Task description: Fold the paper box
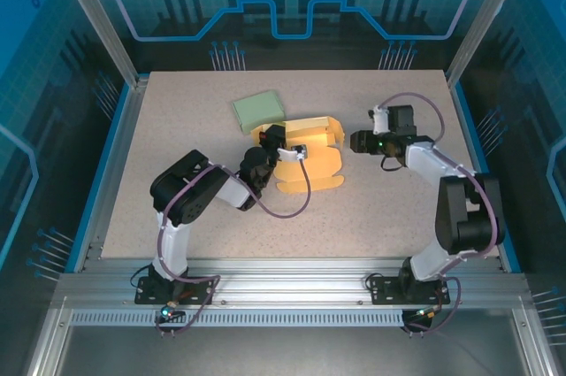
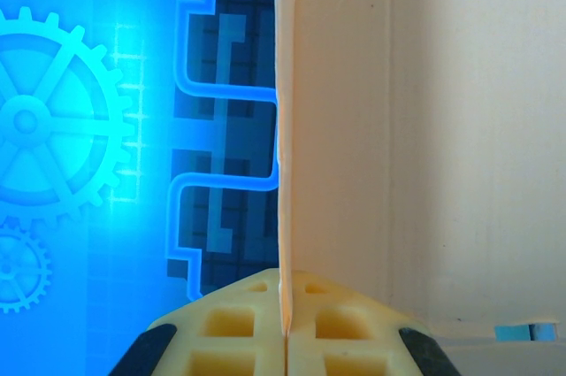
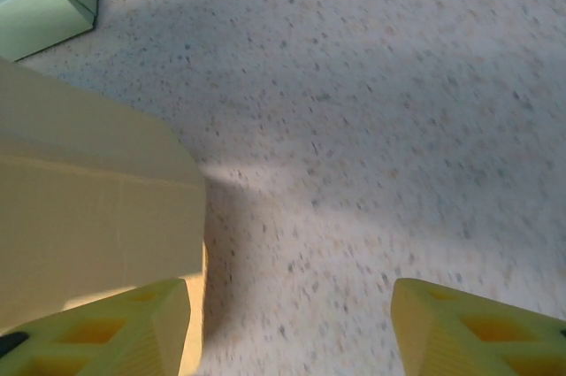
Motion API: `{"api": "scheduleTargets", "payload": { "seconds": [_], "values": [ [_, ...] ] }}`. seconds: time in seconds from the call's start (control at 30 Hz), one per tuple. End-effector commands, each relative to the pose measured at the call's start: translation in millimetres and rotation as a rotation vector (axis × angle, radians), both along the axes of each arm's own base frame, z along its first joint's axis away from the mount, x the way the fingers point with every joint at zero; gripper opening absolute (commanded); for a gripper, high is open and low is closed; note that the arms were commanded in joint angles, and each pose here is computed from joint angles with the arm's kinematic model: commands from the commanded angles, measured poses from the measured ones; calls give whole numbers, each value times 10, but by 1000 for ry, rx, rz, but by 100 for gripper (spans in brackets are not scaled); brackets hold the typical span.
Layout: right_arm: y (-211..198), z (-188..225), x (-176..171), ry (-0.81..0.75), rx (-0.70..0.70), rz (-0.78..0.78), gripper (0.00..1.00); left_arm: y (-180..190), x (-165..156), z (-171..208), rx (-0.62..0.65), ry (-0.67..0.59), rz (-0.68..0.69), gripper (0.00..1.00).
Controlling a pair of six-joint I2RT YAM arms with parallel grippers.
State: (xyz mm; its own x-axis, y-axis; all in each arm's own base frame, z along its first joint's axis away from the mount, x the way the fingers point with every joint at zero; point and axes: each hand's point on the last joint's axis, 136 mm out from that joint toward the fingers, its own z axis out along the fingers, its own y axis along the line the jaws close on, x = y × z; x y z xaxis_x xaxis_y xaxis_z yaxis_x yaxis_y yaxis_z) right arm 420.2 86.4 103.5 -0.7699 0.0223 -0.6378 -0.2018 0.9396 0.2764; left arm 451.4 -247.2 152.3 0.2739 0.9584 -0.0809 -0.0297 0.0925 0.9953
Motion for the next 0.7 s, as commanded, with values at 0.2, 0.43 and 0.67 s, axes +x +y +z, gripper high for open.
{"api": "scheduleTargets", "payload": {
  "seconds": [0.2,0.43,0.67],
  "values": [
    [116,101,438,-62,-54,39,62,-71,-49,93,-9,-28,-38,0],
    [445,154,315,-90,-19,178,62,-85,-21,44,-2,-20,-35,0],
    [541,145,129,-74,-5,222,62,-104,7,-32,10,-2,-35,0]
  ]
}}
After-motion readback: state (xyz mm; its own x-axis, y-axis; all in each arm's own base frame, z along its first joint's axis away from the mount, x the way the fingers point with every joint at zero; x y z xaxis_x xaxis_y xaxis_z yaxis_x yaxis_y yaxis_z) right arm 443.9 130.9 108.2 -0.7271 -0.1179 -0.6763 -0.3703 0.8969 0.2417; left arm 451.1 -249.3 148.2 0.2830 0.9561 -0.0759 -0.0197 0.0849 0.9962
